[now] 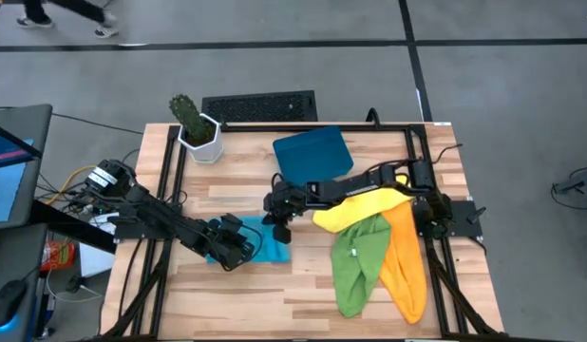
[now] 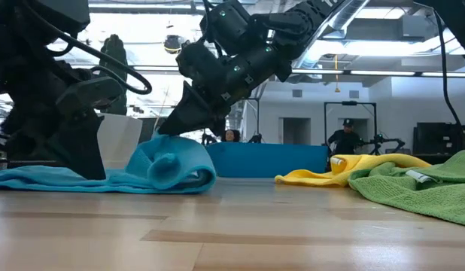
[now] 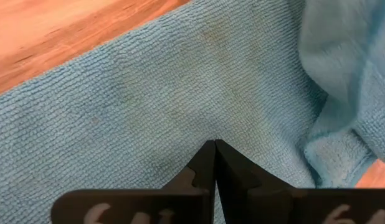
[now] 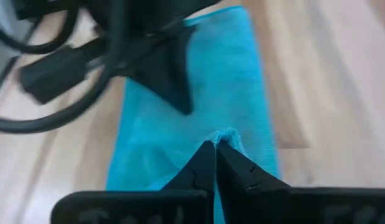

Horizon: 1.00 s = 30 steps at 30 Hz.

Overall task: Fold microfiber towels
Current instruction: Fold the blue microfiber cloth

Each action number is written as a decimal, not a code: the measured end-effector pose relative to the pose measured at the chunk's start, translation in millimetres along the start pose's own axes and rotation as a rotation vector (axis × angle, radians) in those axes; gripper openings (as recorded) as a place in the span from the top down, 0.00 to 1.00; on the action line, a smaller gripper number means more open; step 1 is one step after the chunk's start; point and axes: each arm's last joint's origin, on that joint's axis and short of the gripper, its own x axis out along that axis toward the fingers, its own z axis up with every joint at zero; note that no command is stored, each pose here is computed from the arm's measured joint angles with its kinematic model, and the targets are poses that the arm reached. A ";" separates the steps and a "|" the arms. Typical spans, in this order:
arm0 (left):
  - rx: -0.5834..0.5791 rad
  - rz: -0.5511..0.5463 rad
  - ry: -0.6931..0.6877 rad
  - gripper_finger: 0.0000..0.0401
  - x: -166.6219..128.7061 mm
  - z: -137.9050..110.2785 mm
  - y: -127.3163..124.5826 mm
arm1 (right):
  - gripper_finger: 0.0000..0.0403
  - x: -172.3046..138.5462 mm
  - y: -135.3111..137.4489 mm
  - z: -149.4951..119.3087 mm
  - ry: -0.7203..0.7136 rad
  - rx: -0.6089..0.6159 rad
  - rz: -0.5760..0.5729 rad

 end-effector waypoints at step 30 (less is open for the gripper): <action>-0.024 -0.015 -0.028 1.00 0.8 0.7 -1.5 | 0.70 15.5 -13.1 -8.8 0.008 -0.002 -0.055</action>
